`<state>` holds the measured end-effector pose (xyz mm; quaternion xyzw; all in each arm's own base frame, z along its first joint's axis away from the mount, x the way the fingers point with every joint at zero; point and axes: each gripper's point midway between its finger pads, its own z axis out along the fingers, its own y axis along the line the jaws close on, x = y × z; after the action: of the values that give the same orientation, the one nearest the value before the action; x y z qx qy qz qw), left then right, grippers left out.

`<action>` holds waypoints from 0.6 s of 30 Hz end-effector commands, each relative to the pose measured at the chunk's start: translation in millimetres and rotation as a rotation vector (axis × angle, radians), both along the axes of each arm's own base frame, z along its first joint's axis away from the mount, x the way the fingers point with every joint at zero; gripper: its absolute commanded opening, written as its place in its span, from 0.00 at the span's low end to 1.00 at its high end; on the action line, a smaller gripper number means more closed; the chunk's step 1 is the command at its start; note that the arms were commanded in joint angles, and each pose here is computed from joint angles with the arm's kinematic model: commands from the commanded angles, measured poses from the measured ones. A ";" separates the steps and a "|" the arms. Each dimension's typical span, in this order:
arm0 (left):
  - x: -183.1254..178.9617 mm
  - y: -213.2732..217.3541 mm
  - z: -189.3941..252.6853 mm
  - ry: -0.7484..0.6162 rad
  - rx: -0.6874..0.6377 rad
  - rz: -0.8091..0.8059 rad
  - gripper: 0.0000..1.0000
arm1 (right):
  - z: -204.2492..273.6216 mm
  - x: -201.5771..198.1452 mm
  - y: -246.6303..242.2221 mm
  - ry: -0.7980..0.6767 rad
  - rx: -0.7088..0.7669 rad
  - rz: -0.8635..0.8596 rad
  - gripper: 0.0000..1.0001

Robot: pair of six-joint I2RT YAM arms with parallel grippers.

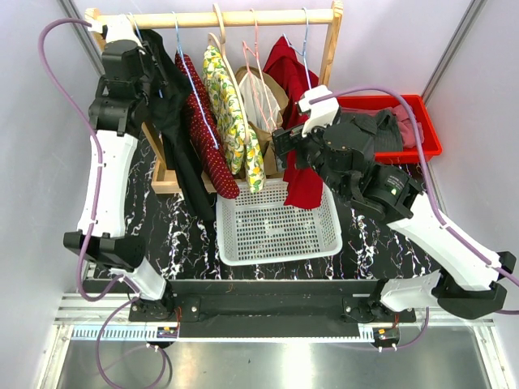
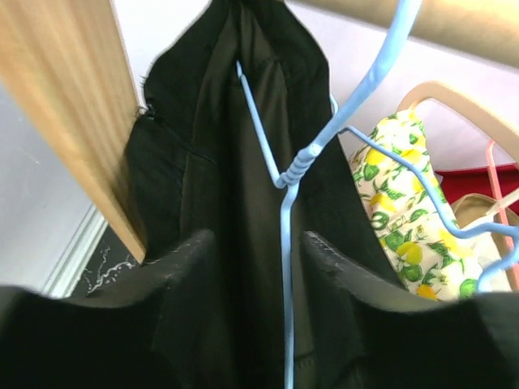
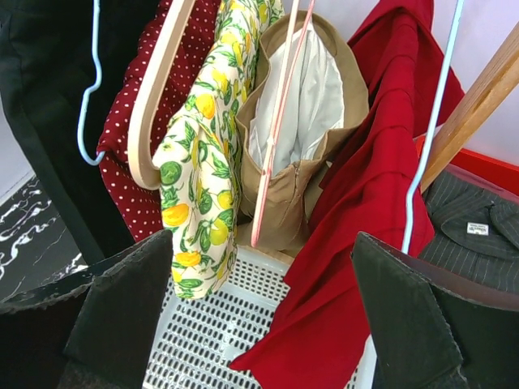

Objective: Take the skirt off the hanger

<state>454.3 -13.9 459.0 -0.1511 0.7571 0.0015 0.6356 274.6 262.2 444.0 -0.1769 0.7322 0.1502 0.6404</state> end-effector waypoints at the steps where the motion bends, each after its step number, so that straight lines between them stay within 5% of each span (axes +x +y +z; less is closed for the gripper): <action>1: 12.4 0.6 12.4 -0.049 0.008 -0.015 0.32 | 23.2 -7.2 -5.4 -0.039 0.088 0.006 0.99; 2: 13.9 0.6 9.3 -0.040 0.011 -0.023 0.12 | 24.0 -8.0 -5.8 -0.041 0.089 0.007 0.99; 5: 17.4 -4.2 4.4 -0.030 0.011 -0.053 0.00 | 24.7 -8.2 -6.8 -0.042 0.097 0.005 0.99; 11: 10.7 -6.1 13.2 -0.045 0.037 -0.081 0.00 | 20.4 -8.0 -5.7 -0.035 0.092 0.007 0.99; 18: -43.8 -6.2 98.8 -0.251 0.103 -0.135 0.00 | 5.4 -3.1 -1.8 -0.021 0.058 -0.004 0.98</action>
<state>465.0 -21.1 449.7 -0.1001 0.7731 -0.0010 0.6263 271.8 258.7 441.4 -0.1703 0.7311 0.1560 0.6420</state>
